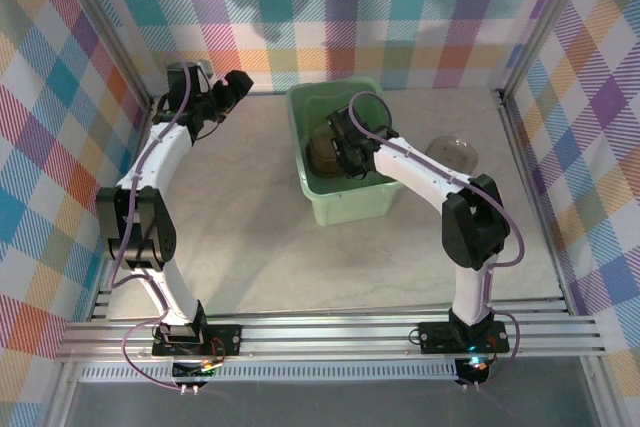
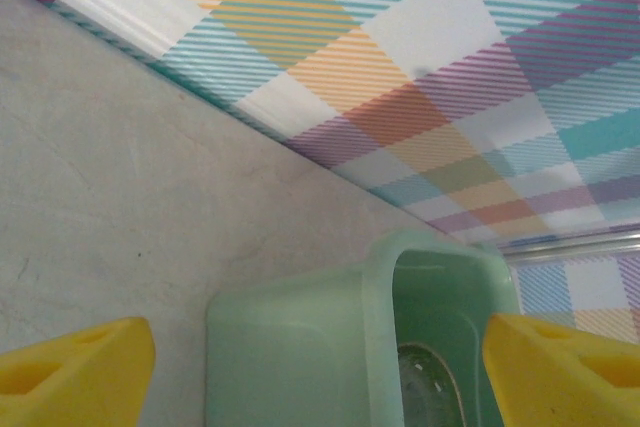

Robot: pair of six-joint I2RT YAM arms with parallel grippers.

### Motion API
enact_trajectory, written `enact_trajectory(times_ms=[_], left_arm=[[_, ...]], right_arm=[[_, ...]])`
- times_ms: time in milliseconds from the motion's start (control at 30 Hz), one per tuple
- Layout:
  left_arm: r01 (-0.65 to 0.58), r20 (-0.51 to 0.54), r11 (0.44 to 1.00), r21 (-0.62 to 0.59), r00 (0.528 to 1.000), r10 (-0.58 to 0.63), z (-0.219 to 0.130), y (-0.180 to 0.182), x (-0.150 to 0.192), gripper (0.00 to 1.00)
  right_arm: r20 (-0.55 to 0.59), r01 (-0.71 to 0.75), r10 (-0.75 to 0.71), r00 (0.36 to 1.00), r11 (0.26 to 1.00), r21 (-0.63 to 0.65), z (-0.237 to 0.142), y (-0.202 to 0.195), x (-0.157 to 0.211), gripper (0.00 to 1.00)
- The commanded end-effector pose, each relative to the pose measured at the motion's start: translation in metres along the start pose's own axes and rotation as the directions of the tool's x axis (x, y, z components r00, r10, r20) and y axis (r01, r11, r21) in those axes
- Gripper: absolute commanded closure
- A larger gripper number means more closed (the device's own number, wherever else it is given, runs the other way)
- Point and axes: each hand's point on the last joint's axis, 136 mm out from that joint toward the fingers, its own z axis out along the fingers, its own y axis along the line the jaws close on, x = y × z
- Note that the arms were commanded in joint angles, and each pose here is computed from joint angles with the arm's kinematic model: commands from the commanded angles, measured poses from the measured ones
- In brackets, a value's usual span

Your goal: Place the plates into the plastic bin on the countertop

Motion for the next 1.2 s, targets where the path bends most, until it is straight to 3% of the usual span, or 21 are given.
enact_trajectory(times_ms=[0, 567, 1167], left_arm=[[-0.010, 0.062, 0.998, 0.057, 0.998, 0.007, 0.007, -0.013, -0.024, 0.15], [-0.062, 0.041, 0.996, 0.059, 0.997, 0.060, 0.010, -0.006, -0.017, 0.14], [-0.079, 0.010, 0.997, 0.003, 0.997, 0.079, 0.000, 0.002, -0.006, 0.13]], right_arm=[[-0.030, -0.063, 0.064, 0.998, 0.998, 0.029, -0.002, 0.006, 0.000, 1.00], [-0.086, -0.107, 0.114, 0.990, 0.991, 0.084, 0.038, 0.008, 0.011, 1.00], [-0.127, -0.101, 0.118, 0.985, 0.986, 0.132, 0.077, -0.017, 0.024, 1.00]])
